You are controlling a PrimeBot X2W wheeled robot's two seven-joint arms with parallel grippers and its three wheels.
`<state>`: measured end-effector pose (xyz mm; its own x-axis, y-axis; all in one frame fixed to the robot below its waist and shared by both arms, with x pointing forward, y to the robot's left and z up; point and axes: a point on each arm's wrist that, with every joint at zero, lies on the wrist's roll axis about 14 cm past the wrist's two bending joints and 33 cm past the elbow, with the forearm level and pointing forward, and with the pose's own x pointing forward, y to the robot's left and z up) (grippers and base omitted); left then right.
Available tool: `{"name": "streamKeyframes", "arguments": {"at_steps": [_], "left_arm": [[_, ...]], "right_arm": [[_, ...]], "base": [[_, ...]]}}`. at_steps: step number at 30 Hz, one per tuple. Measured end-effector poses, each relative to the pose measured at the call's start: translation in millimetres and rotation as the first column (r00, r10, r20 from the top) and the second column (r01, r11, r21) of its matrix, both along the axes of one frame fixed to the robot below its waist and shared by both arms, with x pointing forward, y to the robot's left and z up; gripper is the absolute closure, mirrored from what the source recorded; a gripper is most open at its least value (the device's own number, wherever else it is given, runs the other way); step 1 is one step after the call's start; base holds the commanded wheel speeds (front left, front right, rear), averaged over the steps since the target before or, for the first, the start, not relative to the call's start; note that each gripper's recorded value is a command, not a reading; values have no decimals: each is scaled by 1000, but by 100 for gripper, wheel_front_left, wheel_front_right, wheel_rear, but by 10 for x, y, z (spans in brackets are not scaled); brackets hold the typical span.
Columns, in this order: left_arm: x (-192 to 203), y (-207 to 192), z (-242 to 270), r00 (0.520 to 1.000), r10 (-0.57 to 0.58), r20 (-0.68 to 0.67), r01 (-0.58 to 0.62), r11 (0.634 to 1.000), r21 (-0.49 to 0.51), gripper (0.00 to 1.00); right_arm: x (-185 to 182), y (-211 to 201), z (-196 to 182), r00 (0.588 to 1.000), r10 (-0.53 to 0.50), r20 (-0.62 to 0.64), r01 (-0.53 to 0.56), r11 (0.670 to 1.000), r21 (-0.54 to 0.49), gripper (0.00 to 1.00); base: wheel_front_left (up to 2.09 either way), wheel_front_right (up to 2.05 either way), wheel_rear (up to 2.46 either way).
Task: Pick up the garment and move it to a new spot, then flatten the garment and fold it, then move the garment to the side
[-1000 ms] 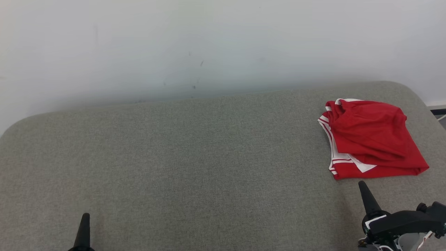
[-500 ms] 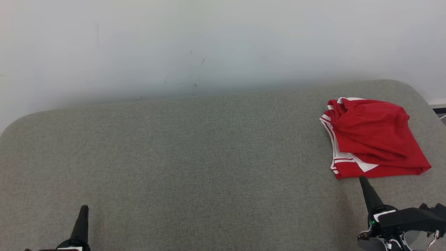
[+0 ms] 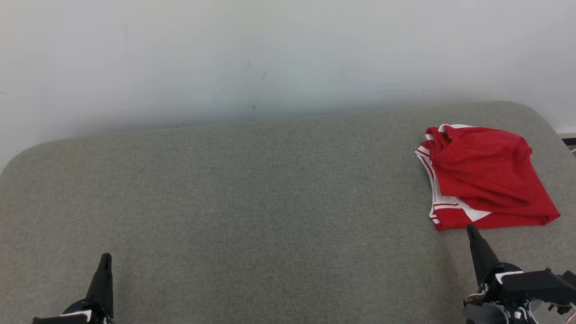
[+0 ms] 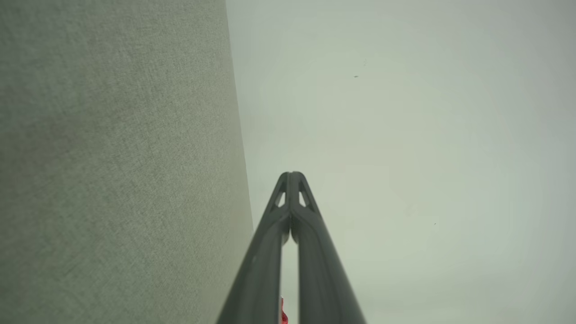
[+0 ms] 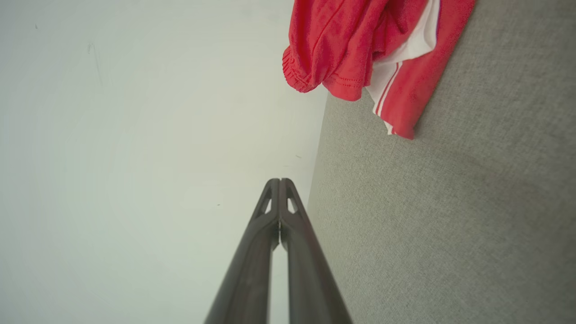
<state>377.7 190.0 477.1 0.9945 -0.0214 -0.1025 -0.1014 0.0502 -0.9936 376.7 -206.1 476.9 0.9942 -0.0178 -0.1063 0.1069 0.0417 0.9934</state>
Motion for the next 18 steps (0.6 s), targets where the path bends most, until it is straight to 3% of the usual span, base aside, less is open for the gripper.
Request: {"name": "streamKeyframes", "arguments": {"at_steps": [3, 18], "left_arm": [[0, 5, -5, 1000, 6, 4, -6, 999, -46, 100], [27, 1, 30, 1000, 5, 14, -5, 999, -48, 100]], "right_arm": [[10, 3, 9, 1000, -7, 9, 6, 999, 46, 100], [34, 6, 47, 1000, -7, 22, 6, 999, 48, 100]], "base": [[0, 0, 0], [0, 0, 0]]}}
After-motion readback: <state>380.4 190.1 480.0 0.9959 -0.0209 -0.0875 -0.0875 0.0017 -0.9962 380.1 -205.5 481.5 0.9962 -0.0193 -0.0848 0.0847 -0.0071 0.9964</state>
